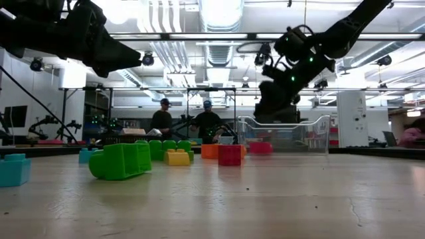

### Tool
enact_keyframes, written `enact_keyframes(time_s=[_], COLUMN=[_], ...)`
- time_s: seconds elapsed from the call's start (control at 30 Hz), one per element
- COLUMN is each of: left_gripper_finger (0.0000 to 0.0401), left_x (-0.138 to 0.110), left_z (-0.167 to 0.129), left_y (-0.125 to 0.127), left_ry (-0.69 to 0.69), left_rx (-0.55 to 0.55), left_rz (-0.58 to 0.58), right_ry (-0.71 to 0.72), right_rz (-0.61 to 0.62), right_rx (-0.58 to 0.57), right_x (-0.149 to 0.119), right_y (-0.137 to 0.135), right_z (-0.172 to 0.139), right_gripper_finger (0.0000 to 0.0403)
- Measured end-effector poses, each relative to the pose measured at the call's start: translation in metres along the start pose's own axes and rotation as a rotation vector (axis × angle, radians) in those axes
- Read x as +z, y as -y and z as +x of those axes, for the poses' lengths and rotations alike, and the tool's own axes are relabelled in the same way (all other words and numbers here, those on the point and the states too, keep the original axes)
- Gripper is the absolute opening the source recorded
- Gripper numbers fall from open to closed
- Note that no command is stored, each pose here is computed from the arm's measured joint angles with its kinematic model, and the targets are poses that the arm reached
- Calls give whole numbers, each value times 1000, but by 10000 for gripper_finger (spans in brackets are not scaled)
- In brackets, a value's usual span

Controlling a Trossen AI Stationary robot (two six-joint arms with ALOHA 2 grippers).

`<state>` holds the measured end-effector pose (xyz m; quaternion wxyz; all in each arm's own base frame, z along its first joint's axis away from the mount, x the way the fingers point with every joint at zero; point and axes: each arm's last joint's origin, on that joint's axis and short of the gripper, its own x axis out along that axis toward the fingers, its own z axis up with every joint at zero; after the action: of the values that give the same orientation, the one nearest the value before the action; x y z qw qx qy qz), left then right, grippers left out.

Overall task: Pick & Place Toys
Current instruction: Put the orange game piece into the transparent bin

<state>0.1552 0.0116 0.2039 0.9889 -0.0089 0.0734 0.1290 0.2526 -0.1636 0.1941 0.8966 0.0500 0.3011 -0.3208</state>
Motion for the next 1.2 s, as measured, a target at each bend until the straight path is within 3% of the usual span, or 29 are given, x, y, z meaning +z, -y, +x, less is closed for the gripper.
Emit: enact_keyframes(time_s=[0.23, 0.47, 0.63, 0.97, 1.2], left_gripper_finger=[178, 177, 177, 178, 177], left_x=[-4, -3, -3, -4, -5], left_z=[0, 0, 0, 0, 0], left_y=[0, 0, 0, 0, 0], left_ry=[-4, 0, 0, -7, -12], left_rx=[0, 0, 0, 1, 1], left_rz=[1, 0, 0, 1, 2], right_ry=[114, 75, -42, -286, -414], right_rz=[-64, -182, -232, -333, -400], right_rx=[226, 373, 350, 327, 321], right_x=[18, 22, 29, 45, 47], right_y=[-42, -102, -123, -146, -157], right_z=[-19, -23, -10, 32, 63], right_gripper_finger=[294, 275, 294, 387, 394])
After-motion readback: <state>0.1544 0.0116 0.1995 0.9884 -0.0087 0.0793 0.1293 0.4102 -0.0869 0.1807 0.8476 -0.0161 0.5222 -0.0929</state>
